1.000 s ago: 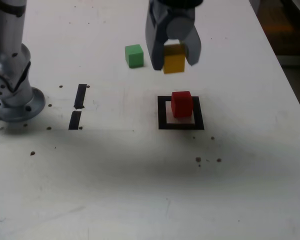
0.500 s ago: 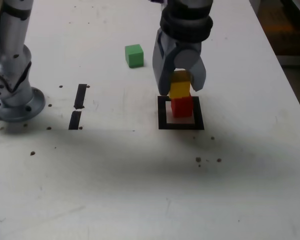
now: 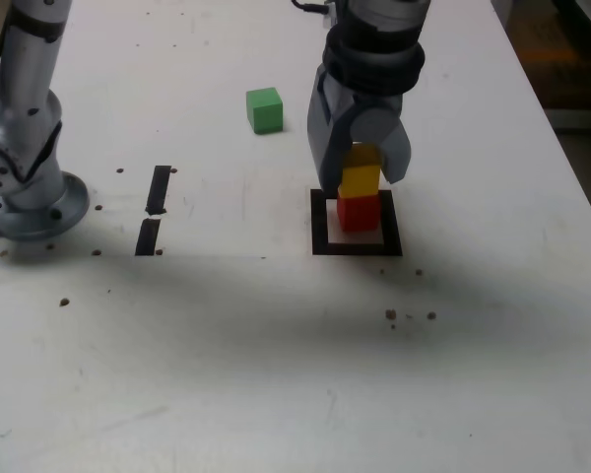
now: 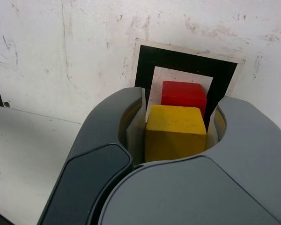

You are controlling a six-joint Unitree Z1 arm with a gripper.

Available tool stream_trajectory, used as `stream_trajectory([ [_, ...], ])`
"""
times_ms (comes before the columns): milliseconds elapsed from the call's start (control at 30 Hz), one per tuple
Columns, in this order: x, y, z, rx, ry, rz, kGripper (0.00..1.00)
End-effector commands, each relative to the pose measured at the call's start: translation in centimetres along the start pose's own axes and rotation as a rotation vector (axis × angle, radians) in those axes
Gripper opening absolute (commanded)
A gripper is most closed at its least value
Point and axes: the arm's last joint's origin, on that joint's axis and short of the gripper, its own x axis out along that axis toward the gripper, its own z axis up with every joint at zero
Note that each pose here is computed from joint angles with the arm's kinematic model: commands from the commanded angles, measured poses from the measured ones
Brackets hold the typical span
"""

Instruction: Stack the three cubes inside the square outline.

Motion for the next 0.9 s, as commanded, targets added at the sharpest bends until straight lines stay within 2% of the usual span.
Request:
stream_trajectory([
  [0, 0.15, -0.06, 0.22, -0.001, 0.003, 0.001, 0.28],
  [467, 0.9, -0.27, 0.82, -0.001, 0.023, 0.001, 0.48],
  [867, 0.76, -0.2, 0.61, -0.001, 0.021, 0.003, 0.95],
])
